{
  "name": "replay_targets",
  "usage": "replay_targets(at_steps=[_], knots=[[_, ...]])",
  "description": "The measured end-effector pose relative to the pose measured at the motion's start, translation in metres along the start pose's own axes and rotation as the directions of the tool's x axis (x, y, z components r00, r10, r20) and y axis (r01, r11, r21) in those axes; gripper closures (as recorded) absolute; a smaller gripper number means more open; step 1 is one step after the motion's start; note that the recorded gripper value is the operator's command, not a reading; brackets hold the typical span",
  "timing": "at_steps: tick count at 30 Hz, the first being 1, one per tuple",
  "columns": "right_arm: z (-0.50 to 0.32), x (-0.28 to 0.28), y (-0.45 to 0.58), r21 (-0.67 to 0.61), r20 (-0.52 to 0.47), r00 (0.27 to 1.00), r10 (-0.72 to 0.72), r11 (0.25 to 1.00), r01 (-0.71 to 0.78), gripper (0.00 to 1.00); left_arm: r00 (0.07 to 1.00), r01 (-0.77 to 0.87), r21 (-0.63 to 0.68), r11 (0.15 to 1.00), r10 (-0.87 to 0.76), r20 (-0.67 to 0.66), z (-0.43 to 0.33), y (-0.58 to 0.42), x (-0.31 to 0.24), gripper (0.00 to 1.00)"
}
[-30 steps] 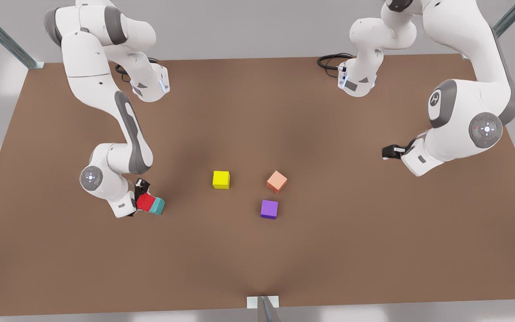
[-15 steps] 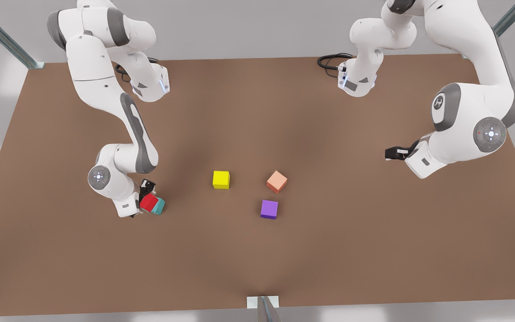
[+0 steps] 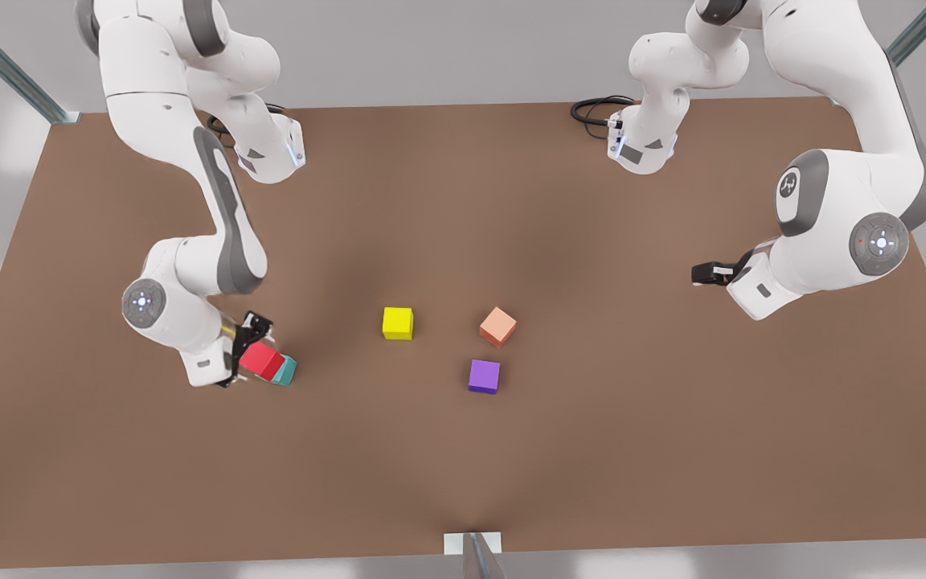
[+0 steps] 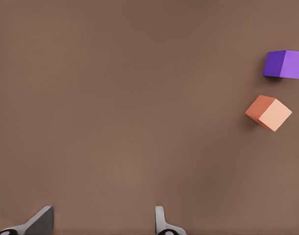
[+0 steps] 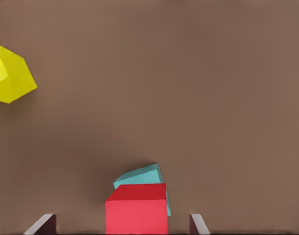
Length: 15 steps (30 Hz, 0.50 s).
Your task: Pick up red wooden cube and pass to hand red wooden cube and place in blue wooden cube
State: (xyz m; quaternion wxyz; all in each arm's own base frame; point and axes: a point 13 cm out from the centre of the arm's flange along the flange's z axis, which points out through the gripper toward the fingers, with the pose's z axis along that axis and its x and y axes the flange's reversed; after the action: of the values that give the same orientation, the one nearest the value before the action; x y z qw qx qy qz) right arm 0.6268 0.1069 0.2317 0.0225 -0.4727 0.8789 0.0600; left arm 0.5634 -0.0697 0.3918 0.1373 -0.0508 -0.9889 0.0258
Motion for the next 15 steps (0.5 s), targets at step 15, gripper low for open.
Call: replay_targets(at_steps=[15], knots=[[-0.286, 0.094, 0.019, 0.122, -0.120, 0.819, 0.561, 0.827, -0.549, 0.00, 1.000, -0.002, -0.005, 1.000, 0.002, -0.025, 0.004, -0.001, 0.004, 0.00]])
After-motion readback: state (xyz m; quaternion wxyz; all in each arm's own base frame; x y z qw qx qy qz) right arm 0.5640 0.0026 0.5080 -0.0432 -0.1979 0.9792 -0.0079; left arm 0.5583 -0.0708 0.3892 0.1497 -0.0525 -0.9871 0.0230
